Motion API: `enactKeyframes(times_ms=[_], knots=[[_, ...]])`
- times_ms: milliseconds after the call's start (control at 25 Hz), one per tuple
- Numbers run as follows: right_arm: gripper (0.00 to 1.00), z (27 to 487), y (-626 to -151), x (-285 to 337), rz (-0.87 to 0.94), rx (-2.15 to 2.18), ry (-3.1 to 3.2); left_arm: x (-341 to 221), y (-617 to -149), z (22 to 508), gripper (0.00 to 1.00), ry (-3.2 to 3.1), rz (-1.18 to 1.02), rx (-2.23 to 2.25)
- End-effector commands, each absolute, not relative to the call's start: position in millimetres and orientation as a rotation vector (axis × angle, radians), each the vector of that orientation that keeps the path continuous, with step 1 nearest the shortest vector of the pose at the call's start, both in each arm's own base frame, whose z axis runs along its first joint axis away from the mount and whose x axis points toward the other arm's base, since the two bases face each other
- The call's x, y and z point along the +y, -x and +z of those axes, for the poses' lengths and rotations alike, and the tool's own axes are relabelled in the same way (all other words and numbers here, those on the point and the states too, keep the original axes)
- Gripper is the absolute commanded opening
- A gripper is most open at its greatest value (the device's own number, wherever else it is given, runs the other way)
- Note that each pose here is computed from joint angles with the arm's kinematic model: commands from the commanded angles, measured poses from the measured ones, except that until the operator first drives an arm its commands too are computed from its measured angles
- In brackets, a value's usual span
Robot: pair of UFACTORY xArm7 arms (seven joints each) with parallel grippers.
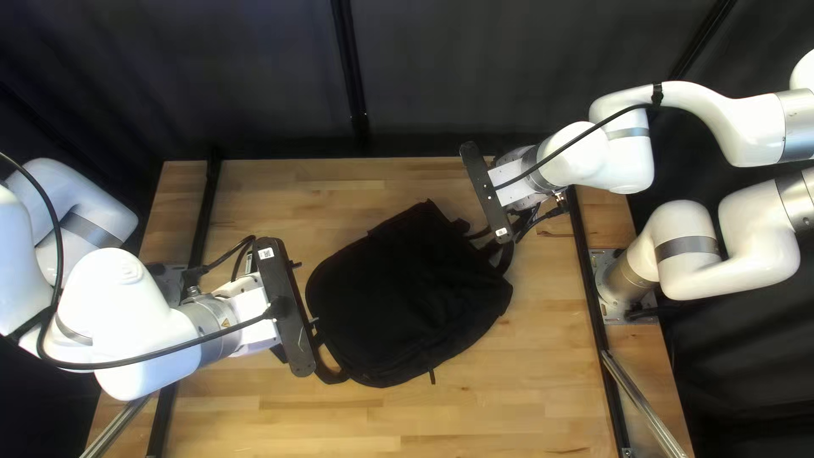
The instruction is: Remove a lunch box from a kids backpack
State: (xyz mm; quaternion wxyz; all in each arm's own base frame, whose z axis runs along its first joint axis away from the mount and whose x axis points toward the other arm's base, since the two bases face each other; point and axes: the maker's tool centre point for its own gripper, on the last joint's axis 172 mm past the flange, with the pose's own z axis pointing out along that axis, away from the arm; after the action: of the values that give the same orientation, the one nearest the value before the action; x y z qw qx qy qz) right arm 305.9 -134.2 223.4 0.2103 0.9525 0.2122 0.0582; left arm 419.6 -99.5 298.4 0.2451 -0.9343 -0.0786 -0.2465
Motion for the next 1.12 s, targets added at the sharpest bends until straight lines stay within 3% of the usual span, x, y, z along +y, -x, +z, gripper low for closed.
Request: enactKeyframes(times_ms=[40,680,1120], knots=[[1.0,223,-306,-134,0.162,0.59,-2.648,-99,-420,298,1.0,2.55,-0.673,-0.214],[1.0,223,-306,-134,0.162,0.59,-2.648,-102,-419,298,1.0,2.561,-0.671,-0.24],[1.0,223,-306,-134,0.162,0.59,-2.648,-168,-406,266,1.0,2.5,-0.69,-0.264]])
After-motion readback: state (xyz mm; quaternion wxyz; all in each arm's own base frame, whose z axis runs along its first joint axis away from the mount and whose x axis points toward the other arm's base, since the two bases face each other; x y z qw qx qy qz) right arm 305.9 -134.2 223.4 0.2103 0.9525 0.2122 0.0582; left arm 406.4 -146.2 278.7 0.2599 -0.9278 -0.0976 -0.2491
